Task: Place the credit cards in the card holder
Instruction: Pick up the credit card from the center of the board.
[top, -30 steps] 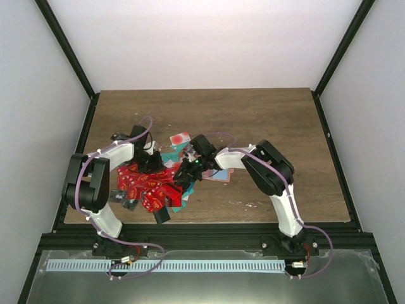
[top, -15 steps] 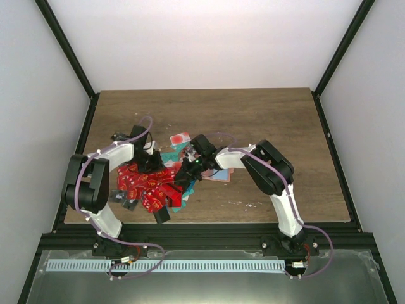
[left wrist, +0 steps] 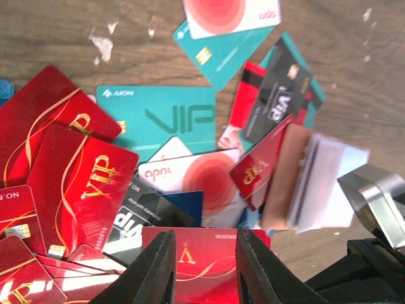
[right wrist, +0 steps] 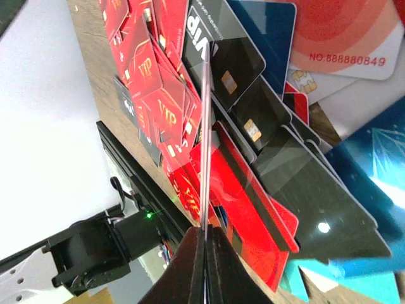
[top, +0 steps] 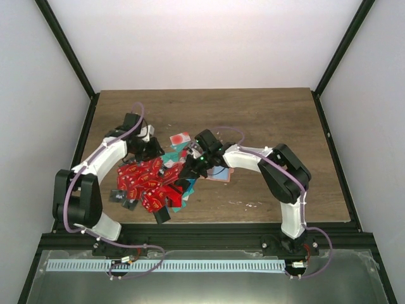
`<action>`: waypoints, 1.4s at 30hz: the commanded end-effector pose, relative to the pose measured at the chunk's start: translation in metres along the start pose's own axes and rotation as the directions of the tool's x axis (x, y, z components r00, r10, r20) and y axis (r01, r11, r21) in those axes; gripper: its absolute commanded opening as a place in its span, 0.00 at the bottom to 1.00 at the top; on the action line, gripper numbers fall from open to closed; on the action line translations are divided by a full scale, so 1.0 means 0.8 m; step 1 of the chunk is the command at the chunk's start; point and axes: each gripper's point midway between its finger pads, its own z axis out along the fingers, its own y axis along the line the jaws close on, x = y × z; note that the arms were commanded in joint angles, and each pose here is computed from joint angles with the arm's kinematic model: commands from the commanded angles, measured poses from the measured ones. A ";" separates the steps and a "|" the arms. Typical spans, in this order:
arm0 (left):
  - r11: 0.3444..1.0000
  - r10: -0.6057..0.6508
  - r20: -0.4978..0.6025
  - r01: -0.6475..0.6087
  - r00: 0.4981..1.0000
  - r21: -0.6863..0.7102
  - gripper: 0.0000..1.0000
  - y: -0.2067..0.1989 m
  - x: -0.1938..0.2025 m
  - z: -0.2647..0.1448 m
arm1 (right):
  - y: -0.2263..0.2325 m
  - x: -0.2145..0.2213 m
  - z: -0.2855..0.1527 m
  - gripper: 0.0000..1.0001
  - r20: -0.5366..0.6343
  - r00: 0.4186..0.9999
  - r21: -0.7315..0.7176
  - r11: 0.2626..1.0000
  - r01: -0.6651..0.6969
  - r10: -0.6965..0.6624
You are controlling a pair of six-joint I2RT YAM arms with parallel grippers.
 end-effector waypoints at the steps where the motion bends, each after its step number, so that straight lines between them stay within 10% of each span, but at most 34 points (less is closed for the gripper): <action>1: 0.999 -0.022 0.034 0.021 0.999 0.047 0.29 -0.021 -0.007 -0.026 | -0.001 0.006 -0.025 0.01 0.023 0.999 0.063 0.998 0.029 -0.030; 24: 0.994 -0.054 0.102 0.044 0.993 0.103 0.33 -0.038 -0.009 -0.055 | 0.036 0.020 -0.063 0.01 -0.027 0.967 0.092 0.963 0.254 -0.252; 31: 0.989 -0.020 0.082 0.008 0.996 0.149 0.35 -0.042 0.004 -0.049 | 0.024 0.020 -0.093 0.01 -0.008 0.941 0.300 0.897 0.326 -0.340; 42: 0.943 -0.167 0.013 0.156 0.986 0.293 0.41 -0.069 0.025 -0.064 | 0.044 -0.006 -0.121 0.01 0.159 0.757 0.451 0.729 0.515 -0.633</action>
